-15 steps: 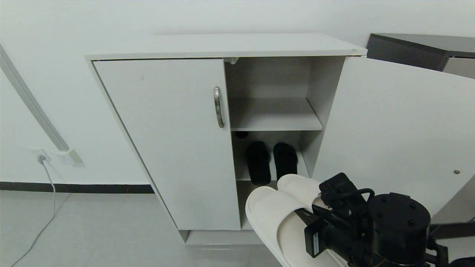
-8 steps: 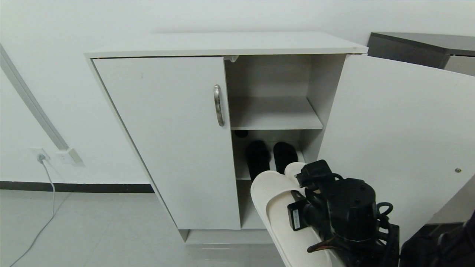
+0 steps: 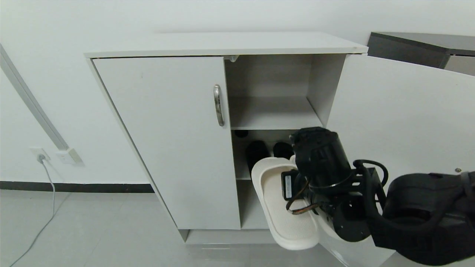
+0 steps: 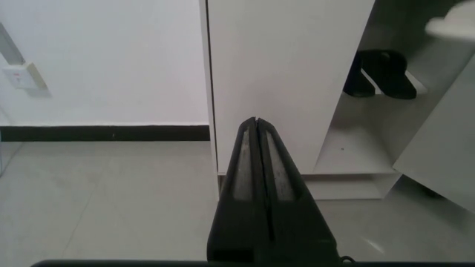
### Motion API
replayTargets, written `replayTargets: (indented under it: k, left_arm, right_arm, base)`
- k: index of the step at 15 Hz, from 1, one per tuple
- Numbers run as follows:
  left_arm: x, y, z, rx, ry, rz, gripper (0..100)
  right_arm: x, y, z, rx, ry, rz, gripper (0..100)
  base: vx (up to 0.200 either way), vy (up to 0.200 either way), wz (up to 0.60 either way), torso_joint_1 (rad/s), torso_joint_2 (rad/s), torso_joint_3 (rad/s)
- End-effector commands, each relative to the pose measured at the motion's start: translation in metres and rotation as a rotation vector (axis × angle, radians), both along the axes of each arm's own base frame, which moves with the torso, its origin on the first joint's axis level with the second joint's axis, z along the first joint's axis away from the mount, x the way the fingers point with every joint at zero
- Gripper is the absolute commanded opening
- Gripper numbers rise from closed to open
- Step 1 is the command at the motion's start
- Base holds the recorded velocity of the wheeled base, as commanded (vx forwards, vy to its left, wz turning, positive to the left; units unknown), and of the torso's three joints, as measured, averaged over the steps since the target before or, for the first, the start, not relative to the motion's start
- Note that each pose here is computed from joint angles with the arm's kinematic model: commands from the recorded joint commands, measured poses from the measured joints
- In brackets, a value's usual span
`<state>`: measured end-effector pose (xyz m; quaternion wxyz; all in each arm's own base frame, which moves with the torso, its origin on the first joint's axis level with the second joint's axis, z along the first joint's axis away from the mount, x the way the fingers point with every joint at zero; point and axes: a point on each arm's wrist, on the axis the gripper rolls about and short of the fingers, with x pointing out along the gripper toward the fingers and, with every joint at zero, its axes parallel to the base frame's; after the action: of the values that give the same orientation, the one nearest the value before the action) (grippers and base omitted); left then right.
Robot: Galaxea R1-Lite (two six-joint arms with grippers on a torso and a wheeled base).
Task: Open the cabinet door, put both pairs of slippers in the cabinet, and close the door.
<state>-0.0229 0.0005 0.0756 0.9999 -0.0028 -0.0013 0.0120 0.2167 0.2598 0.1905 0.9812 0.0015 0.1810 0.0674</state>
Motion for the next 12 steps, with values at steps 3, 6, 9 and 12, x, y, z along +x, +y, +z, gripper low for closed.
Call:
replayTargets:
  k: [3,6,9,12]
  left_arm:
    - [0.0,0.0,0.0,-0.001,0.001,0.0,0]
    - [0.0,0.0,0.0,-0.001,0.001,0.0,0]
    - [0.0,0.0,0.0,-0.001,0.001,0.0,0]
    - [0.0,0.0,0.0,-0.001,0.001,0.0,0]
  right_arm:
    - [0.006,0.01,0.046,0.06,-0.099,-0.082,0]
    - [0.008,0.019,0.041,0.043,-0.102,-0.07,0]
    - [0.014,0.027,0.035,0.04,-0.114,-0.065,0]
    - [0.016,0.029,0.034,0.024,-0.129,-0.06,0]
  base:
    - [0.0,0.0,0.0,0.0,0.0,0.0]
    - [0.0,0.0,0.0,0.0,0.0,0.0]
    - [0.0,0.0,0.0,0.0,0.0,0.0]
    - [0.0,0.0,0.0,0.0,0.0,0.0]
